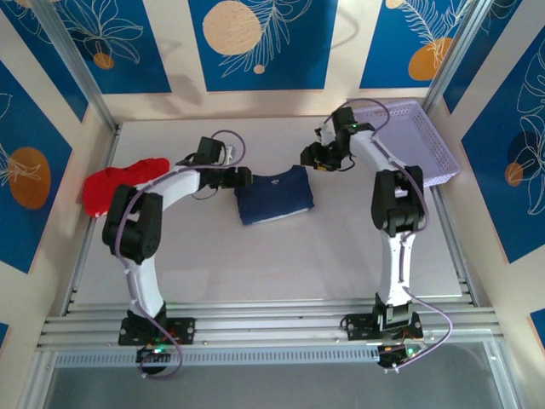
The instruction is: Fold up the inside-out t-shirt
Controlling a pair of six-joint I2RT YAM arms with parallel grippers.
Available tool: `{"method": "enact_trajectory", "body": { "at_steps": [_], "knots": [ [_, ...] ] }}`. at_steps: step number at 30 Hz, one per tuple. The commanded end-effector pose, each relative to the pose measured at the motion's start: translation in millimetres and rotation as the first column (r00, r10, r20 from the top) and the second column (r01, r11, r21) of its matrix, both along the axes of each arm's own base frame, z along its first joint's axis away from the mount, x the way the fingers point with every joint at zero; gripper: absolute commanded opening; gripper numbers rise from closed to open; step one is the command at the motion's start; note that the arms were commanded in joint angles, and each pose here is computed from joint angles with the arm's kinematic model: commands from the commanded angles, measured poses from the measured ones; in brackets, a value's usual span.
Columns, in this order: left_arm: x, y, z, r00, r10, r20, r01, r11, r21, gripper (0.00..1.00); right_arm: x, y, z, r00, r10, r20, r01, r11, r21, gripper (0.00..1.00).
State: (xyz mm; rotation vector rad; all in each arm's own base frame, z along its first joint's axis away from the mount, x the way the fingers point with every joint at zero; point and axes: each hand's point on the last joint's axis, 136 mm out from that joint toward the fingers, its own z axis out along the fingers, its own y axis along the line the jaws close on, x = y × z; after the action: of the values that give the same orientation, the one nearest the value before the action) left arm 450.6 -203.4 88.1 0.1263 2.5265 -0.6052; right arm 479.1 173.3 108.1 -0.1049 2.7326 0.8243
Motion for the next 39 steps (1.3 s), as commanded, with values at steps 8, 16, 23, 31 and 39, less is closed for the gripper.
{"method": "enact_trajectory", "body": {
  "at_steps": [8, 16, 23, 31, 39],
  "knots": [
    [-47, -28, -32, 0.976, -0.060, -0.207, 0.030, 0.989, -0.143, 0.92, -39, 14, 1, 1.000, 0.020, -0.024, -0.018, 0.997, 0.073, 0.63],
    [-54, -60, -56, 0.966, -0.111, -0.234, 0.076, 0.985, -0.155, 0.87, -49, 16, 0, 0.999, 0.023, -0.027, -0.020, 0.995, 0.094, 0.63],
    [-49, -104, -61, 0.965, -0.181, -0.188, 0.144, 0.971, -0.193, 0.62, -54, 15, 3, 1.000, 0.023, -0.021, -0.020, 0.995, 0.099, 0.62],
    [-27, -119, -60, 0.961, -0.252, -0.110, 0.229, 0.955, -0.187, 0.03, -64, 10, 13, 1.000, 0.001, -0.001, -0.001, 0.996, 0.094, 0.60],
    [-24, -31, 17, 0.928, -0.373, -0.011, 0.373, 0.927, 0.038, 0.00, -101, -3, 42, 0.994, -0.066, 0.090, 0.057, 0.994, 0.095, 0.60]
  ]
}}
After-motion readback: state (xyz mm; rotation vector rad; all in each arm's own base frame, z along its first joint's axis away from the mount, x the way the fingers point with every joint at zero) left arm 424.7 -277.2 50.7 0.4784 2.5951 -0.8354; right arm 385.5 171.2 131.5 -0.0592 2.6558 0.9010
